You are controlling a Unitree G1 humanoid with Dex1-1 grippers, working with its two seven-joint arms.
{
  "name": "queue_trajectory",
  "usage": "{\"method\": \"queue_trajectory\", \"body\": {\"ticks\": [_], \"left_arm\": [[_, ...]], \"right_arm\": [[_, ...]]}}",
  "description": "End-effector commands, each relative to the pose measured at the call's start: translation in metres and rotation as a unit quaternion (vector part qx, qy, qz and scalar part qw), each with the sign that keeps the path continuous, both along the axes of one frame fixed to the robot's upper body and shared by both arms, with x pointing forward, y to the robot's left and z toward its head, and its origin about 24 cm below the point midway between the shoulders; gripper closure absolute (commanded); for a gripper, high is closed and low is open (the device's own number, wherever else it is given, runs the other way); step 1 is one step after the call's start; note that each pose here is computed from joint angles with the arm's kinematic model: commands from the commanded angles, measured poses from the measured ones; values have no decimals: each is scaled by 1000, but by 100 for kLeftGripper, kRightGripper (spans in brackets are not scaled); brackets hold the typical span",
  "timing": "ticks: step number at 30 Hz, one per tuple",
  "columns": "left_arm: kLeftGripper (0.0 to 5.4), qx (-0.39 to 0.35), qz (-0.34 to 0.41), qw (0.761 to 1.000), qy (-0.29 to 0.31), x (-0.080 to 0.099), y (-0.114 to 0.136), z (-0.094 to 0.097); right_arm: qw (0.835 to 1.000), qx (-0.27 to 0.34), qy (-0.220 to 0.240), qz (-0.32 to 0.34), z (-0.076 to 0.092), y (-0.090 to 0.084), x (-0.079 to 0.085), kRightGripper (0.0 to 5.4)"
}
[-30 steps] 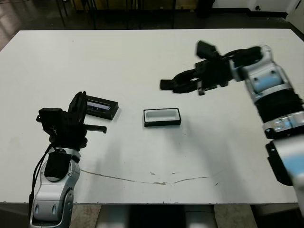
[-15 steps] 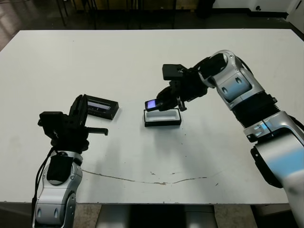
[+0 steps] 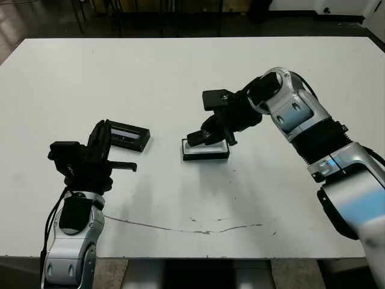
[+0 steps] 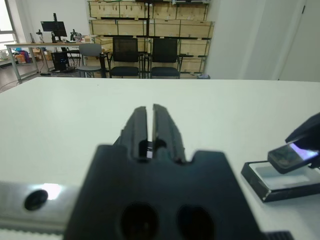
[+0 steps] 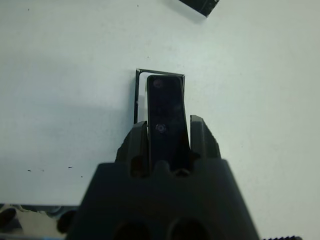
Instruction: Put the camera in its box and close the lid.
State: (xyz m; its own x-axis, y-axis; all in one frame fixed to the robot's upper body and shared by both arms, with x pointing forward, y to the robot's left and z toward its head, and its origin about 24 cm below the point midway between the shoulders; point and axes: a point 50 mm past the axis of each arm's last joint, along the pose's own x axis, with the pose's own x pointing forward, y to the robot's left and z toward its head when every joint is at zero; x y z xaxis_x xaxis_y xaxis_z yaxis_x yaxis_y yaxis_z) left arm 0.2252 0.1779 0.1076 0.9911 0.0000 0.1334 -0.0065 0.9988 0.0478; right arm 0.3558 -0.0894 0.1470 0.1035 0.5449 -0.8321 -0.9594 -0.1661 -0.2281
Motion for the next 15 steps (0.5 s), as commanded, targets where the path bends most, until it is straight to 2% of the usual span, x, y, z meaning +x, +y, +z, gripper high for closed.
{"method": "queue_trajectory", "body": {"ticks": [1,15], "left_arm": [[540,9,6,1000,19,-2,2,-7],[540,1,6,1000,22,-3,2,-7]], "right_arm": [[1000,-13,9,-7,-9,-8,0,471],[999,-39,6,-1,-19,-5,-1,471]]}}
